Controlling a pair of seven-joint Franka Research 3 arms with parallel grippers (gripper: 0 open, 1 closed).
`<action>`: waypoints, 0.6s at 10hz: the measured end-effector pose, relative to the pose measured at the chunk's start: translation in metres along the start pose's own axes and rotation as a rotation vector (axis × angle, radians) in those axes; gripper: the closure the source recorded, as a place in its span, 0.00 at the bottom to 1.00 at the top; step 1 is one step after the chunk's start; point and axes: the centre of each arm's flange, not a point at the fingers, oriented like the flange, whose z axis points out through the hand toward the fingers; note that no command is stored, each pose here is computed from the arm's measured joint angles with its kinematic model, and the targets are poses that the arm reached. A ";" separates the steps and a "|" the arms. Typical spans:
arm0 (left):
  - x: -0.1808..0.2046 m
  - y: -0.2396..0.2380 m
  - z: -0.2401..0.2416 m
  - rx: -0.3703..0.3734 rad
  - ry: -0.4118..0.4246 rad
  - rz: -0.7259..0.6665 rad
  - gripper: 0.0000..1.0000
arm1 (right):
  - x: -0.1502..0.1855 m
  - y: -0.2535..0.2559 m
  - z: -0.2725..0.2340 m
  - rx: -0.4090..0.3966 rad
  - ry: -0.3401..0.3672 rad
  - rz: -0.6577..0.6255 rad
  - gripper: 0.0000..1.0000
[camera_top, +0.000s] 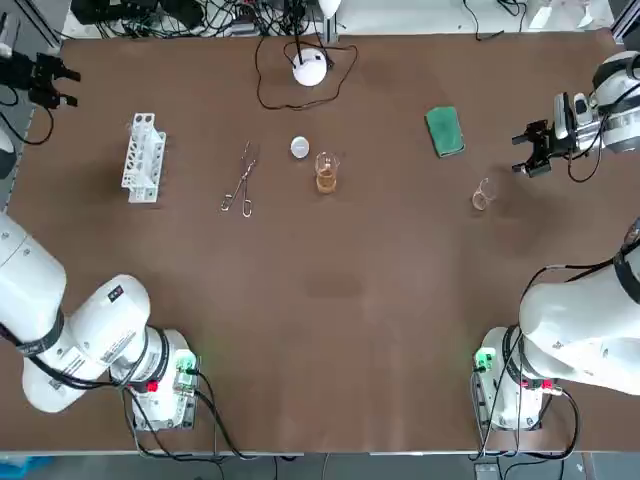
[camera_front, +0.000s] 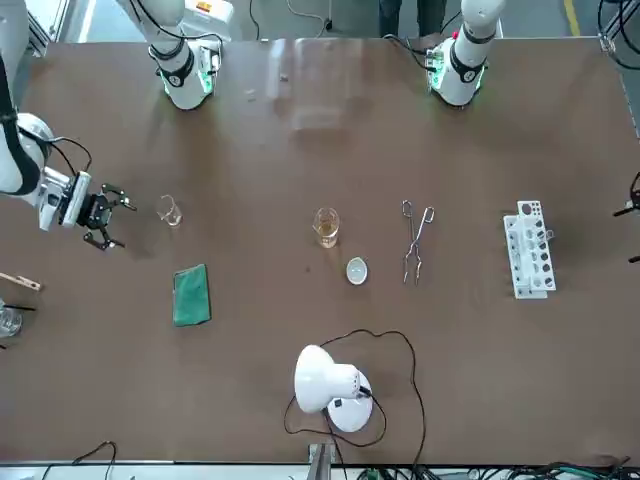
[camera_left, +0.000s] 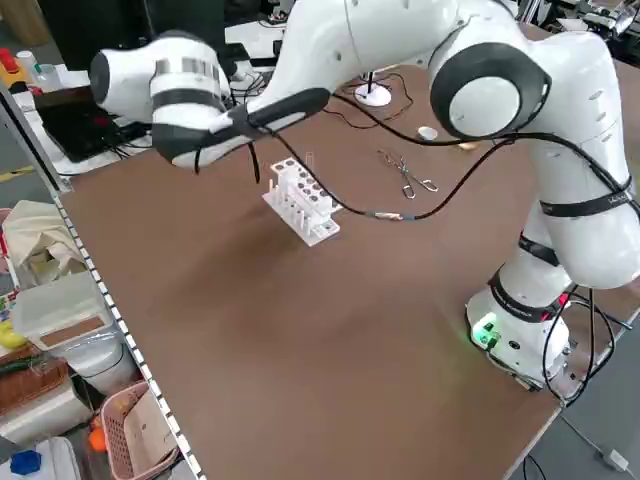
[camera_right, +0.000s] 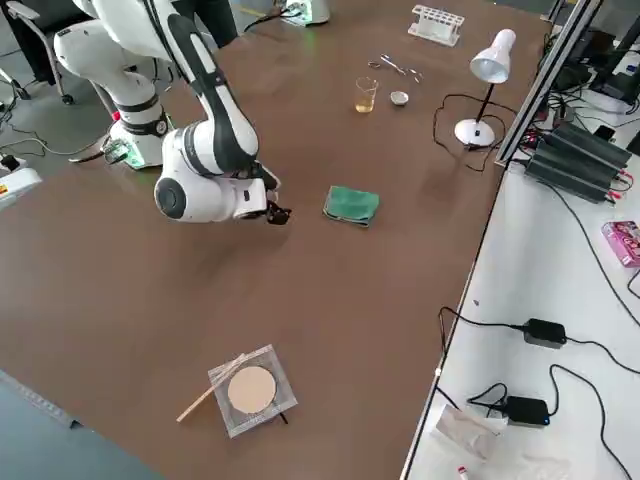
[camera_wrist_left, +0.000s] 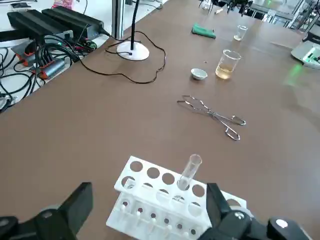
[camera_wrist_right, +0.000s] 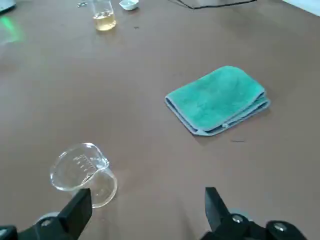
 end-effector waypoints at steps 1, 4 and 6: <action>-0.014 -0.004 0.011 -0.008 0.044 0.047 0.00 | -0.007 -0.004 0.006 0.028 0.032 -0.022 0.00; -0.064 -0.014 0.060 -0.041 0.171 0.153 0.00 | -0.028 -0.016 0.023 0.083 0.113 -0.152 0.00; -0.086 -0.005 0.074 -0.036 0.257 0.174 0.00 | -0.044 -0.021 0.024 0.082 0.142 -0.208 0.00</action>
